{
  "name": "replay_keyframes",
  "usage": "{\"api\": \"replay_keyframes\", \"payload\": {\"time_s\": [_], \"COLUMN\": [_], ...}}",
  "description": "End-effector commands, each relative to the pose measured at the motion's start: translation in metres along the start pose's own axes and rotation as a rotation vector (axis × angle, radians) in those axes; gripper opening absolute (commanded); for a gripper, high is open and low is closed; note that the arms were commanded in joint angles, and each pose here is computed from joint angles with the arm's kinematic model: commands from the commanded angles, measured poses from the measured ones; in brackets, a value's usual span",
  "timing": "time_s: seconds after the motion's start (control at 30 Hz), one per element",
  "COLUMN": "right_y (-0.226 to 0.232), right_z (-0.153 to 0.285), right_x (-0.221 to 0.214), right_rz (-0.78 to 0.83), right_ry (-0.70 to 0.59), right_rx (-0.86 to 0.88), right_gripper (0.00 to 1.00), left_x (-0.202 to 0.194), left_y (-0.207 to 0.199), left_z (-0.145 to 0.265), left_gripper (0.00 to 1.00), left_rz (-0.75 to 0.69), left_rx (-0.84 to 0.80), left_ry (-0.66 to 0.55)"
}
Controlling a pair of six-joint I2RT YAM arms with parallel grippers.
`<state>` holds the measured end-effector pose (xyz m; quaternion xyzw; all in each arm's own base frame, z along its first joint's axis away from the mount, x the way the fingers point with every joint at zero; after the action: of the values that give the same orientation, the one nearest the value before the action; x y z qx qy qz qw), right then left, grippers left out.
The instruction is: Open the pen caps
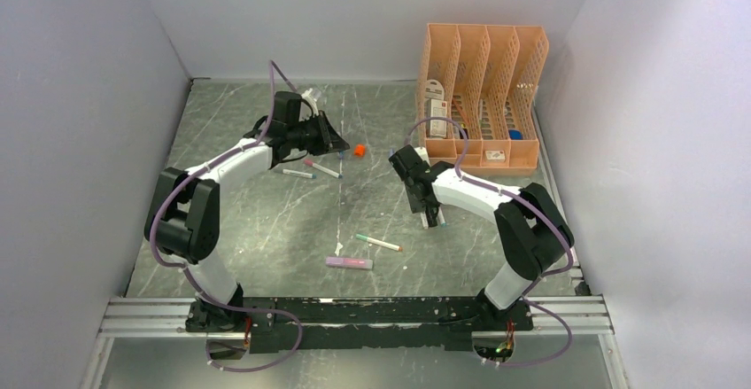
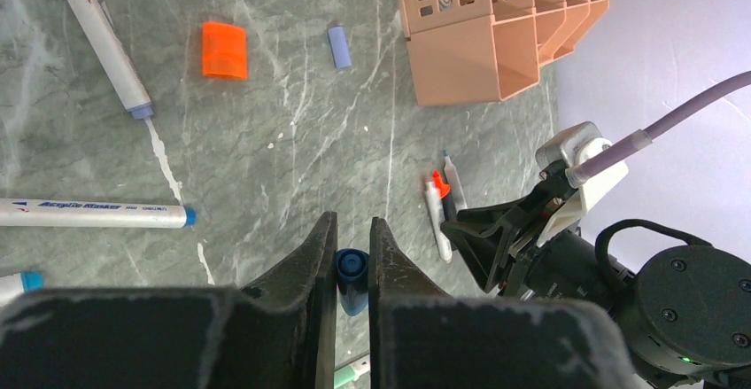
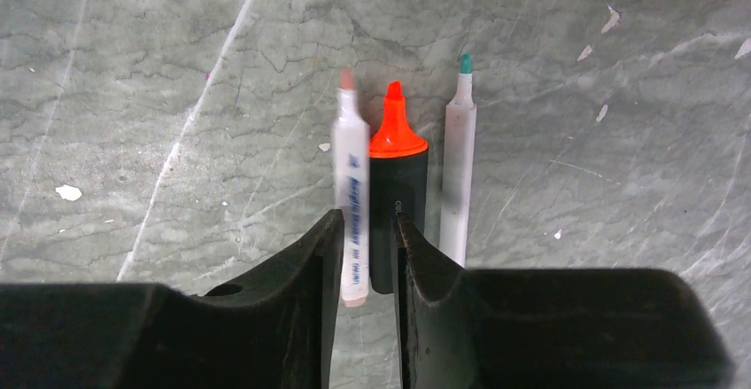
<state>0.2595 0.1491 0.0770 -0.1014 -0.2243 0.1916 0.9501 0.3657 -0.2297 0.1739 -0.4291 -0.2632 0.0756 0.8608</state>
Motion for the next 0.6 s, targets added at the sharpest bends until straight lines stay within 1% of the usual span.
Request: {"api": "replay_keyframes", "payload": {"time_s": [0.0,0.1,0.2,0.27,0.37,0.57], "right_y": [-0.002,-0.003,-0.005,-0.007,-0.009,-0.011], "right_z": [0.000,0.002,0.009,0.018,0.029,0.042], "right_x": [0.006,0.007,0.008,0.016,0.023,0.021], "right_rz": [-0.015,-0.018,-0.025,-0.039,-0.053,-0.072], "right_ry": [-0.023,-0.026,-0.037,-0.065,-0.094,-0.117], "right_rx": [-0.016,-0.016,-0.010,-0.003,0.008,0.030], "right_gripper": [0.26,0.26,0.26,0.30,0.34,0.36], "left_x": [0.001,0.003,0.004,0.005,0.006,0.011], "left_y": [-0.003,-0.006,-0.007,-0.005,0.003,0.021], "left_z": [-0.005,-0.016,-0.036,-0.051,-0.079,-0.123], "left_gripper": [0.09,0.09,0.11,0.12,0.14,0.19], "left_rz": [-0.021,-0.035,-0.053,-0.063,-0.071,-0.103], "left_rx": [-0.005,0.010,0.043,0.069,0.115,0.199], "left_ry": [-0.007,0.003,0.024,0.024,0.041,0.061]}}
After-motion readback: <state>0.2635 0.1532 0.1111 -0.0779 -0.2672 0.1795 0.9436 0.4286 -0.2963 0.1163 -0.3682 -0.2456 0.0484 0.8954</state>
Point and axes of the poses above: each gripper's point midway between its finger pads, its own z axis back along the fingers, its own y axis along the line the jaws close on, x = y × z, the point moved 5 cm from there along z, back along the fingers, and after that the axes turned 10 degrees about z, right-handed, at the moved point
